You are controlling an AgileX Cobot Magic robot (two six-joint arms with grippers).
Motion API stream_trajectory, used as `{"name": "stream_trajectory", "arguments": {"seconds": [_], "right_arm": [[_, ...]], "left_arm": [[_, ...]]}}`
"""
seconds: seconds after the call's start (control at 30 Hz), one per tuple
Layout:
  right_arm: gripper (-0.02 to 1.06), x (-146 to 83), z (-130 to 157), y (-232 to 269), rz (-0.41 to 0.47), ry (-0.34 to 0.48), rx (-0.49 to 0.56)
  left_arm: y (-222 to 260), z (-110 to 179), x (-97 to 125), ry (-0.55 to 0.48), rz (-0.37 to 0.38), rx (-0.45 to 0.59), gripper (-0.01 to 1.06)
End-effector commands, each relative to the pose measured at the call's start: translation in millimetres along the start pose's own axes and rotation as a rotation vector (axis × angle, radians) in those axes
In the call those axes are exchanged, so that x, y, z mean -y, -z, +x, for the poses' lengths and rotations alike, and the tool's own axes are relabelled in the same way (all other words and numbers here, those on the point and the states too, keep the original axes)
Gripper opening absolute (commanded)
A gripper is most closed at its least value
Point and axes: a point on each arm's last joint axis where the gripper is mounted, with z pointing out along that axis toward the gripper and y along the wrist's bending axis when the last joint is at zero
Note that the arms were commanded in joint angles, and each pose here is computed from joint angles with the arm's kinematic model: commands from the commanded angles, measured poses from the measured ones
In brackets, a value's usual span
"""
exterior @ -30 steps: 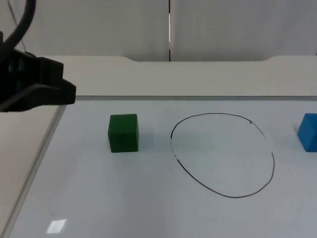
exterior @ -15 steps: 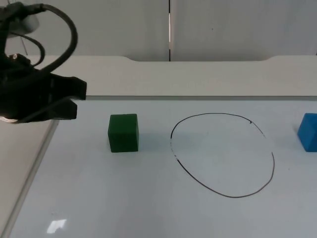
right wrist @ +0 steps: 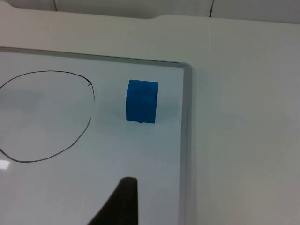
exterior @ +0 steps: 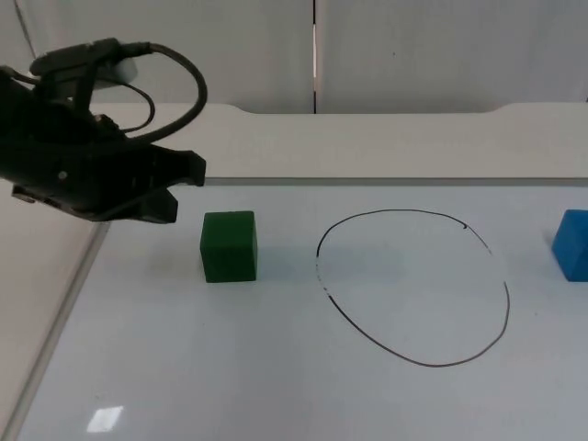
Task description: Push the two cubes into the marked area.
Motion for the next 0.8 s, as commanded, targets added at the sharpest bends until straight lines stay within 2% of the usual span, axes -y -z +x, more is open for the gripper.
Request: {"name": "stream_trajectory", "arguments": {"seconds": [0.0,0.33,0.77], "right_arm": [[1.05,0,0,0,0.009,-0.001,0.008],[1.05,0,0,0,0.009,-0.001,0.008],[1.05,0,0,0,0.009,-0.001,0.008]], "left_arm": [[-8,-2,-1,-0.001,-0.015,-0.003,0.00],[-28,1,-19,0.010,-0.140,0.002,0.00],[-65,2,-19,-0.006,-0.112,-0.065,0.00]]}}
